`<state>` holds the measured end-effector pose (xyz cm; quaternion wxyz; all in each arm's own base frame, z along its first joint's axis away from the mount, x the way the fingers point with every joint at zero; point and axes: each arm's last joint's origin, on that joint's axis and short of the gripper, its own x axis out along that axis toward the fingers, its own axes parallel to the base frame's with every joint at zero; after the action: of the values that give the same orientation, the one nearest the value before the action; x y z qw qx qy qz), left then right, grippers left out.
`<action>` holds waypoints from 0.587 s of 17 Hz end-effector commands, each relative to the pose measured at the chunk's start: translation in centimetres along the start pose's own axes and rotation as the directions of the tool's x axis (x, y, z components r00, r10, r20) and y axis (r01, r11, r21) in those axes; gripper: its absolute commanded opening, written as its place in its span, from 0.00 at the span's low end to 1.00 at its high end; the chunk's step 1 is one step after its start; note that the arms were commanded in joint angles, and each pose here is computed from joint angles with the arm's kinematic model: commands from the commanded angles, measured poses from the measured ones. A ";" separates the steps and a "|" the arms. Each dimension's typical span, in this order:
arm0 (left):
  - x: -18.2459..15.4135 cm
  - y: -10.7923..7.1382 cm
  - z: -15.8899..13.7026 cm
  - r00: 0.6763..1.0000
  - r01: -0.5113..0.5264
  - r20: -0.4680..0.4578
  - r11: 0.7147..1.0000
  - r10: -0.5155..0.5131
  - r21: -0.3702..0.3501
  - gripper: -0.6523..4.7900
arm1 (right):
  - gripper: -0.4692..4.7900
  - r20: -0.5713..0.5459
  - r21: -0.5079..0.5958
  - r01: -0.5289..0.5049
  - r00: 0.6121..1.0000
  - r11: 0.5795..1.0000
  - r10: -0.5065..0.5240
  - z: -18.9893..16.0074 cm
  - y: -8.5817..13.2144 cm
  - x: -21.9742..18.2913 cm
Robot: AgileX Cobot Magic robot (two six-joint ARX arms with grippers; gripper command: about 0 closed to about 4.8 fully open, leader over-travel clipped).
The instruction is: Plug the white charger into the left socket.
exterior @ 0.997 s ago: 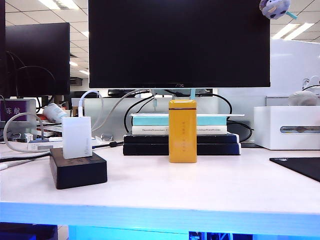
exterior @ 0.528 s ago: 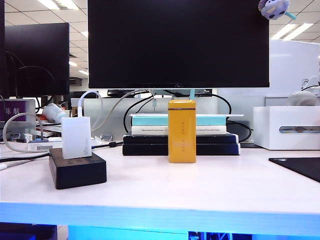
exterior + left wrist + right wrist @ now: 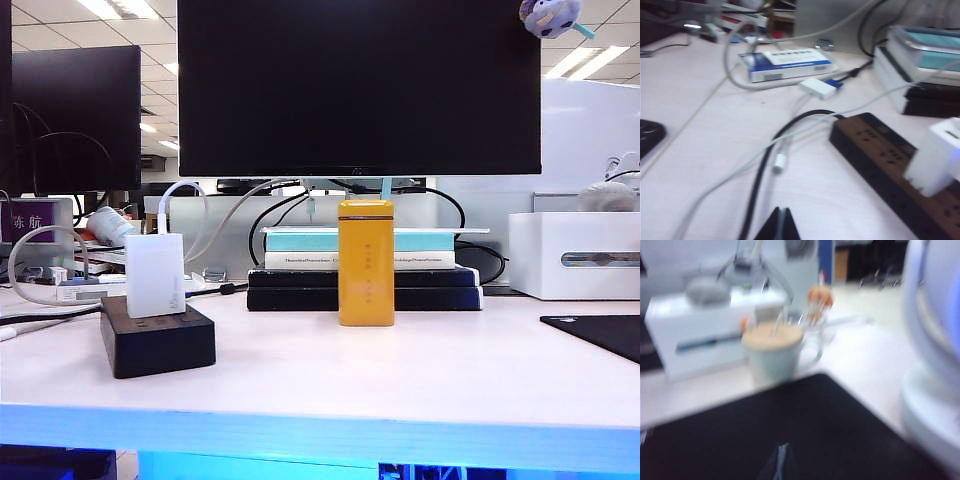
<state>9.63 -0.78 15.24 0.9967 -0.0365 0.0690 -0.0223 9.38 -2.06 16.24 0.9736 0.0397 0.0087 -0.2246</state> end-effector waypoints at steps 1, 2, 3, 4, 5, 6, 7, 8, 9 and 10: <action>0.0 -0.1 0.2 1.000 0.016 0.016 1.000 -0.016 0.000 0.12 | 0.09 -0.118 -0.012 -0.206 0.972 0.978 0.204 -1.2 0.6 -0.1; 0.0 -0.1 0.2 1.000 0.015 0.015 1.000 -0.015 0.001 0.12 | 0.09 -0.149 -0.008 -0.254 0.957 0.967 0.250 -1.5 0.7 -0.1; 0.0 -0.1 0.2 1.000 0.016 0.015 1.000 -0.016 0.000 0.12 | 0.09 -0.159 -0.004 -0.280 0.948 0.960 0.276 -1.6 0.7 -0.2; 0.0 -0.1 0.2 1.000 0.016 0.015 1.000 -0.016 0.000 0.12 | 0.09 -0.162 -0.002 -0.292 0.944 0.956 0.288 -1.6 0.8 -0.2; 0.0 -0.1 0.2 1.000 0.016 0.015 1.000 -0.016 0.001 0.12 | 0.09 -0.163 -0.002 -0.294 0.943 0.956 0.289 -1.6 0.8 -0.2; 0.0 -0.1 0.2 1.000 0.016 0.015 1.000 -0.016 0.001 0.12 | 0.09 -0.164 -0.002 -0.295 0.943 0.955 0.291 -1.6 0.8 -0.2; 0.0 -0.1 0.2 1.000 0.016 0.015 1.000 -0.016 0.001 0.12 | 0.09 -0.164 0.000 -0.301 0.941 0.954 0.297 -1.6 0.8 -0.2; 0.0 -0.1 0.2 1.000 0.015 0.015 1.000 -0.015 0.000 0.12 | 0.09 -0.163 -0.001 -0.299 0.941 0.954 0.295 -1.6 0.8 -0.2; 0.0 -0.1 0.2 1.000 0.016 0.015 1.000 -0.016 0.001 0.12 | 0.09 -0.161 -0.001 -0.297 0.943 0.955 0.293 -1.6 0.8 -0.2; 0.0 -0.1 0.2 1.000 0.016 0.015 1.000 -0.016 0.000 0.12 | 0.09 -0.159 -0.001 -0.297 0.943 0.955 0.293 -1.6 0.8 -0.2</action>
<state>9.63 -0.88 15.24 0.9965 -0.0363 0.0690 -0.0286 9.52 -1.15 15.00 0.9930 0.0458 0.0798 -0.0736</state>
